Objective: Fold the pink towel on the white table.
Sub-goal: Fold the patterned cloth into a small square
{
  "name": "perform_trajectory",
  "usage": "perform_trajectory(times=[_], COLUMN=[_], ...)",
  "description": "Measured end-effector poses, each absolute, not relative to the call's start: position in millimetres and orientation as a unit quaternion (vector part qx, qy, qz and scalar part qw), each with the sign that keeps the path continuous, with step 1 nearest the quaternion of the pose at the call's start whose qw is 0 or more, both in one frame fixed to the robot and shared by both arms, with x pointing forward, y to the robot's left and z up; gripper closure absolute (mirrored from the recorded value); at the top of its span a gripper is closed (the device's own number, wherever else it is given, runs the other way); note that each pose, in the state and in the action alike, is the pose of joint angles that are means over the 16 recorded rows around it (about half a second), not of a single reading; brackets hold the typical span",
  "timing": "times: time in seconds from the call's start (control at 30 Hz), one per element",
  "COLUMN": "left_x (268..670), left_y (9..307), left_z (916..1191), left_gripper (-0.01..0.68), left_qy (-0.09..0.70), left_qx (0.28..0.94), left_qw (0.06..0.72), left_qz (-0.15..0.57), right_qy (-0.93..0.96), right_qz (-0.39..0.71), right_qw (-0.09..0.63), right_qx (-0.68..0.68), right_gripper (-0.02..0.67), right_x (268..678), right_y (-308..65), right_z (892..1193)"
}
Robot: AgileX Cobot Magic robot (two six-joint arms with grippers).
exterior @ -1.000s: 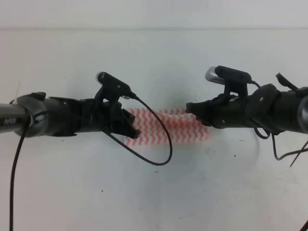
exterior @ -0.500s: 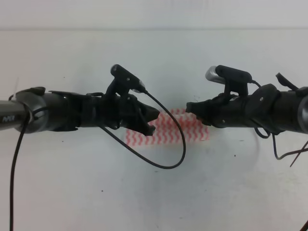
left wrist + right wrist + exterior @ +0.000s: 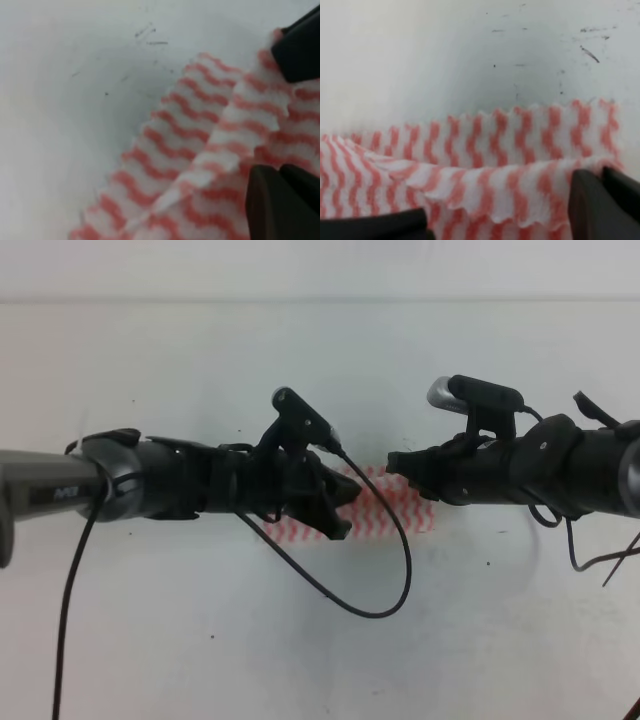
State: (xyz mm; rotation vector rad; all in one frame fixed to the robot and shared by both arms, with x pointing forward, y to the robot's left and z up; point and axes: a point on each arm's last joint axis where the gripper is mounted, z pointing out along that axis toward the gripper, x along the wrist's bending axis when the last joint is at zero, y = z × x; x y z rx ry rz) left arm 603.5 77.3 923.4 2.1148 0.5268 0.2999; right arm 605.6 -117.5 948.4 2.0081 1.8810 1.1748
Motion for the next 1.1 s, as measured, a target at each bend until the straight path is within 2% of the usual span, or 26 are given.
perform_trajectory(times=[0.77,1.1], left_x=[603,608], left_y=[59,55], left_z=[908,906], left_gripper=[0.667,0.667], left_qy=[0.166,0.172], left_qx=[0.869,0.869], left_qw=[0.458,0.452], left_qz=[0.091,0.106], right_qy=[0.627,0.628], right_qz=[0.392,0.391], right_qw=[0.075,0.074], right_qx=[0.669,0.668], right_gripper=[0.666,0.666], right_x=[606,605], right_y=[-118,-117], right_z=[949,949])
